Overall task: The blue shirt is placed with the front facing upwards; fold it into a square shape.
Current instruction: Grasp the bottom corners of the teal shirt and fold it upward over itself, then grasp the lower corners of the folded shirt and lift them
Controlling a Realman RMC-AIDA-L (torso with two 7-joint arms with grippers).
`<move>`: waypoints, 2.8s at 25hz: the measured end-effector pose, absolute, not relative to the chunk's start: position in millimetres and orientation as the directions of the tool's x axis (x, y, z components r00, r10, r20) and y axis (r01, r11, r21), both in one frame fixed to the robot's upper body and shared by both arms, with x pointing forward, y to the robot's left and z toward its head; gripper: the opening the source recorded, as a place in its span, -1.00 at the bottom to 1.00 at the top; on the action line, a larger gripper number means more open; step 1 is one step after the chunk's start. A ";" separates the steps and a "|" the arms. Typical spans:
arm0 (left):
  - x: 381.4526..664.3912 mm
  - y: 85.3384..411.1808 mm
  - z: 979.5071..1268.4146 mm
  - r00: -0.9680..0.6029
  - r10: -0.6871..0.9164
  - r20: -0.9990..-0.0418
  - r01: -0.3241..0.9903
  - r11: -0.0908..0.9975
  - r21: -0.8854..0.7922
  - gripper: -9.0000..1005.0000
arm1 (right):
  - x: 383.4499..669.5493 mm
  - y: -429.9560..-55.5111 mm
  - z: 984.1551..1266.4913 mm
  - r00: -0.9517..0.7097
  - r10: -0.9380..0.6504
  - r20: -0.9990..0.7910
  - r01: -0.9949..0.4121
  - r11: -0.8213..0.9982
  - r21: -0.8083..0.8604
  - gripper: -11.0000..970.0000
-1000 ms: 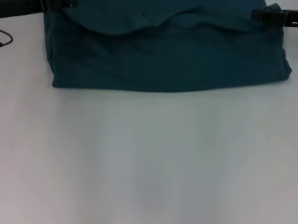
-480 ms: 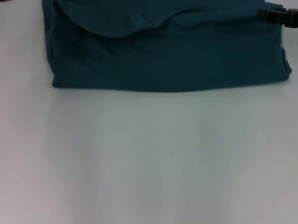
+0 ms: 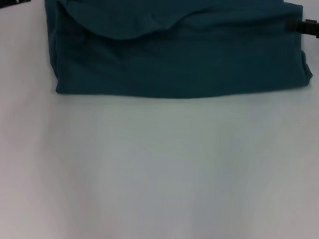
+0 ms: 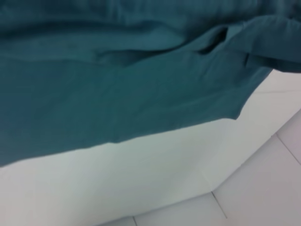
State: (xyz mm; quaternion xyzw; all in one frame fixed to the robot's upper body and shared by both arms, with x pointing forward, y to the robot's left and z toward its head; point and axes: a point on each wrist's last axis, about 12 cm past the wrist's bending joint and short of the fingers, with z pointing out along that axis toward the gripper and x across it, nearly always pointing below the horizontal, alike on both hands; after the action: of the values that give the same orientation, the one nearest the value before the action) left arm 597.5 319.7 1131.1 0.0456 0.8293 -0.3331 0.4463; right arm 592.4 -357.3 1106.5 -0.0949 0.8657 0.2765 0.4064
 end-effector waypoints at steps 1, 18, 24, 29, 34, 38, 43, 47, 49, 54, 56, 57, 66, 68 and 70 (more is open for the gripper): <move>594.6 321.0 1130.4 -0.601 -0.217 -0.769 0.377 0.771 -0.513 0.70 | 589.9 -359.9 1106.2 -0.659 0.063 -0.750 -0.386 0.827 0.409 0.51; 537.7 341.2 1102.1 -0.629 -0.139 -0.765 0.429 0.759 -0.491 0.69 | 561.7 -387.5 1098.5 -0.779 0.062 -0.624 -0.315 0.822 0.475 0.49; 536.0 339.3 1095.0 -0.642 -0.136 -0.754 0.426 0.755 -0.499 0.69 | 568.9 -375.0 1091.7 -0.792 0.030 -0.610 -0.312 0.839 0.446 0.48; 538.4 337.9 1096.4 -0.639 -0.130 -0.758 0.434 0.753 -0.495 0.69 | 571.5 -372.9 1089.5 -0.797 0.025 -0.603 -0.301 0.850 0.433 0.46; 540.5 334.6 1096.7 -0.638 -0.127 -0.760 0.442 0.747 -0.496 0.69 | 574.0 -366.4 1086.5 -0.794 0.030 -0.607 -0.298 0.851 0.433 0.43; 542.6 333.8 1096.0 -0.638 -0.129 -0.759 0.439 0.749 -0.496 0.69 | 577.9 -359.9 1085.4 -0.788 0.031 -0.615 -0.301 0.852 0.429 0.40; 545.3 332.5 1096.4 -0.636 -0.127 -0.761 0.441 0.750 -0.494 0.69 | 581.5 -351.8 1082.6 -0.788 0.033 -0.615 -0.302 0.849 0.433 0.37; 546.2 333.2 1096.6 -0.634 -0.128 -0.763 0.437 0.754 -0.490 0.69 | 583.7 -349.2 1081.5 -0.789 0.032 -0.614 -0.302 0.850 0.432 0.35; 546.6 333.4 1096.9 -0.633 -0.128 -0.764 0.437 0.755 -0.489 0.69 | 583.9 -349.3 1081.6 -0.788 0.033 -0.615 -0.301 0.851 0.431 0.33; 548.4 332.6 1097.1 -0.631 -0.123 -0.766 0.437 0.759 -0.482 0.69 | 584.6 -349.2 1081.8 -0.788 0.034 -0.615 -0.299 0.852 0.429 0.30; 548.5 331.7 1096.8 -0.632 -0.121 -0.765 0.439 0.759 -0.482 0.69 | 584.4 -349.5 1081.6 -0.789 0.035 -0.613 -0.296 0.853 0.430 0.29; 548.5 331.6 1096.7 -0.633 -0.120 -0.765 0.439 0.758 -0.482 0.69 | 583.8 -350.4 1081.3 -0.791 0.037 -0.611 -0.293 0.854 0.430 0.28; 549.2 330.9 1097.0 -0.632 -0.120 -0.766 0.441 0.757 -0.482 0.69 | 577.4 -354.8 1078.0 -0.807 0.046 -0.588 -0.275 0.853 0.444 0.23; 550.1 330.1 1097.8 -0.630 -0.119 -0.767 0.443 0.756 -0.481 0.69 | 577.3 -352.5 1077.1 -0.808 0.040 -0.588 -0.280 0.851 0.444 0.22; 550.7 329.4 1098.1 -0.630 -0.118 -0.768 0.445 0.755 -0.481 0.69 | 578.5 -348.2 1076.9 -0.808 0.031 -0.588 -0.291 0.847 0.444 0.20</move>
State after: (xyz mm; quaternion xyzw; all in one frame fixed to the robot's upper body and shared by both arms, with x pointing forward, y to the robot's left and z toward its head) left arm 550.7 329.4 1098.1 0.0976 0.8378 -0.3362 0.4191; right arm 578.5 -348.2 1076.9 -0.0712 0.9126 0.2669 0.3014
